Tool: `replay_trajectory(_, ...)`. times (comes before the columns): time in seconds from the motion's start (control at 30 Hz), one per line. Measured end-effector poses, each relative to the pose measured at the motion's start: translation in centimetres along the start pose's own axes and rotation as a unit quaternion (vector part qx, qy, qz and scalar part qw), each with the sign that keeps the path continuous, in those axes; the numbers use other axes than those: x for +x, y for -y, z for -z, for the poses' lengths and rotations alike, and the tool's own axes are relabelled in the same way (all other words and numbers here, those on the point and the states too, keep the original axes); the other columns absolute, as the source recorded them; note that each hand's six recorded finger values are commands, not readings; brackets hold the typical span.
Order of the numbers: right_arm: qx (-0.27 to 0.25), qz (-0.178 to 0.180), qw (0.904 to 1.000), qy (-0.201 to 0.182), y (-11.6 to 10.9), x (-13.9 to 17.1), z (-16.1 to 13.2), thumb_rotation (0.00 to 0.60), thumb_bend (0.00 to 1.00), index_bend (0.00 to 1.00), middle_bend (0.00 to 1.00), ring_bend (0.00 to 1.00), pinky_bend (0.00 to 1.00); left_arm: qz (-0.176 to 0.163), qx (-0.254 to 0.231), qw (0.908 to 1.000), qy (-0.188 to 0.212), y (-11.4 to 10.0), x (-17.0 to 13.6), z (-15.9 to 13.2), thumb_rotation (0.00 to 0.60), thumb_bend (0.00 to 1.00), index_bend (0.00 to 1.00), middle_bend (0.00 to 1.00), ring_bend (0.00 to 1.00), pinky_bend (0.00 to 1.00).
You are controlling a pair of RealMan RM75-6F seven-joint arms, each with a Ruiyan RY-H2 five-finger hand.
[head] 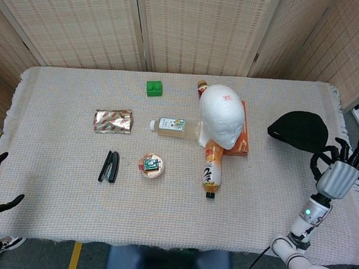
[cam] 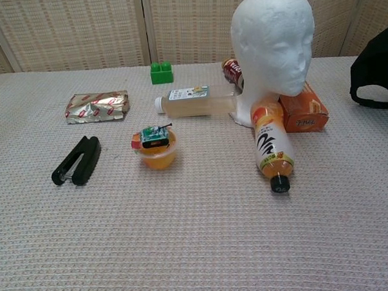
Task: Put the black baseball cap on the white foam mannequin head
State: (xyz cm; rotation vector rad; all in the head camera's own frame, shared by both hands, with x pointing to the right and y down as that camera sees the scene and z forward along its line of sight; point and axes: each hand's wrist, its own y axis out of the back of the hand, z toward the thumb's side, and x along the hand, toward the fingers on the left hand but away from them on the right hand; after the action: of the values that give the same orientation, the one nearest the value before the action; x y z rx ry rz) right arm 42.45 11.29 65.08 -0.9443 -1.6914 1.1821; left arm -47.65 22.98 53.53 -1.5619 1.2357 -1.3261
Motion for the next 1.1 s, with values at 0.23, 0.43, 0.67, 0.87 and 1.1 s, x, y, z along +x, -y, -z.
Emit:
replay_trajectory(0.23, -0.031, 0.036, 0.9989, 0.004, -0.2, -3.1, -3.0, 0.600, 0.38, 0.84, 0.30, 0.00, 0.01, 0.005, 0.010, 0.9999, -0.012, 0.5, 0.4, 0.5, 0.600, 0.14, 0.12, 0.02, 0.00, 0.18)
replay_trajectory(0.43, -0.064, 0.056, 0.9963, -0.011, -0.1, -5.4, -7.3, 0.600, 0.37, 0.84, 0.29, 0.00, 0.01, 0.009, 0.019, 0.9995, -0.025, 1.0, 1.0, 0.9, 0.600, 0.14, 0.12, 0.02, 0.00, 0.18)
replay_trajectory(0.67, -0.108, 0.063, 0.9913, -0.044, 0.4, -7.3, -14.0, 0.600, 0.37, 0.84, 0.29, 0.00, 0.01, 0.012, 0.029, 0.9985, -0.045, 1.6, 1.7, 1.7, 0.600, 0.14, 0.12, 0.02, 0.00, 0.18)
replay_trajectory(0.87, -0.150, 0.053, 0.9837, -0.083, 0.9, -7.1, -19.9, 0.600, 0.36, 0.84, 0.29, 0.00, 0.01, 0.008, 0.036, 0.9976, -0.059, 1.7, 2.2, 2.2, 0.600, 0.14, 0.12, 0.02, 0.00, 0.18)
replay_trajectory(1.1, -0.204, 0.026, 0.9705, -0.126, 1.4, -4.2, -24.7, 0.600, 0.35, 0.84, 0.29, 0.00, 0.01, -0.001, 0.036, 0.9977, -0.057, 1.3, 2.0, 2.1, 0.600, 0.14, 0.12, 0.02, 0.00, 0.18)
